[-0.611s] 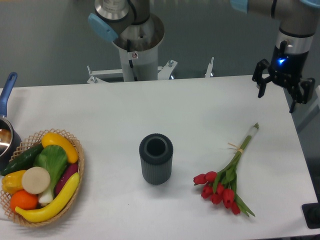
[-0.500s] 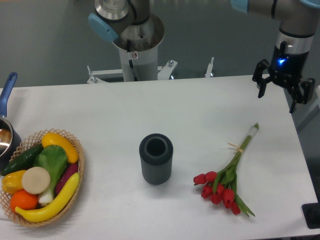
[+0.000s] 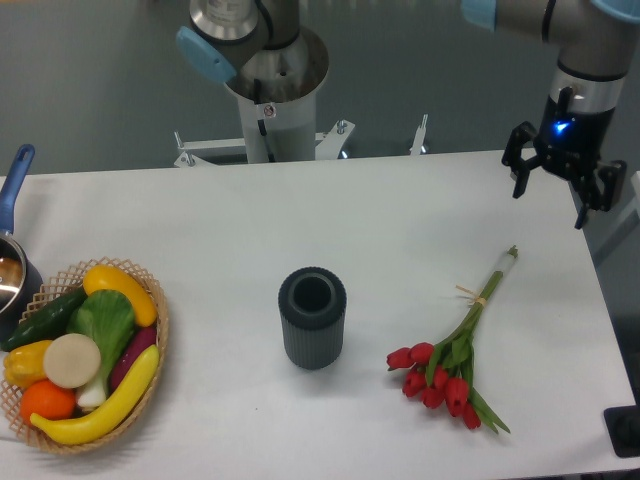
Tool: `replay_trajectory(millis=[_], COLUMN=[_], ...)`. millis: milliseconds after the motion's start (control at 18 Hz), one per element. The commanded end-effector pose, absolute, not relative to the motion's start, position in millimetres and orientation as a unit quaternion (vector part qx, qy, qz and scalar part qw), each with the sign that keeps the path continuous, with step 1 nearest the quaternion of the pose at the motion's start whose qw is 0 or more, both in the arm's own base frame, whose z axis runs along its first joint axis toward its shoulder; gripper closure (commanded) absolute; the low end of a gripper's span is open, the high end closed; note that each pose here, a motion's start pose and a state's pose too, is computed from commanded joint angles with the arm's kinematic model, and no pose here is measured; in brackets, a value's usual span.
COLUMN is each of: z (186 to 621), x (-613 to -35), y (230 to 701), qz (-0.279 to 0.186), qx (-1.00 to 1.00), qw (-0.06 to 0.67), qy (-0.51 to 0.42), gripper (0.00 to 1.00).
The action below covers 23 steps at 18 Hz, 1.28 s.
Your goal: Pick up the flowers from the table
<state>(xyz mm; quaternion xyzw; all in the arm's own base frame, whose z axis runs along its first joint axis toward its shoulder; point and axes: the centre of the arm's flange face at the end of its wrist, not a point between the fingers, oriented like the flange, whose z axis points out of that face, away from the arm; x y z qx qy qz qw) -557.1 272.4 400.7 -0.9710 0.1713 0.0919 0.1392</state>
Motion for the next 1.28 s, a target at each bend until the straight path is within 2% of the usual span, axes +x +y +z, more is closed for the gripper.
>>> replay_trajectory(millis=[278,556,833,1278], z=[381,347,306,274], x=[-556,-553,-549,-573], y=[276,319,362,397], qz=[0.069,0.050,0.003,0.007], qx=[-0.977,-0.982,-0.985,-0.985], qw=[0.144,0.148,0.165,0.169], qy=[0.140,0.106,0.053,0.011], gripper=[0.00,0.00,0.00,0.00])
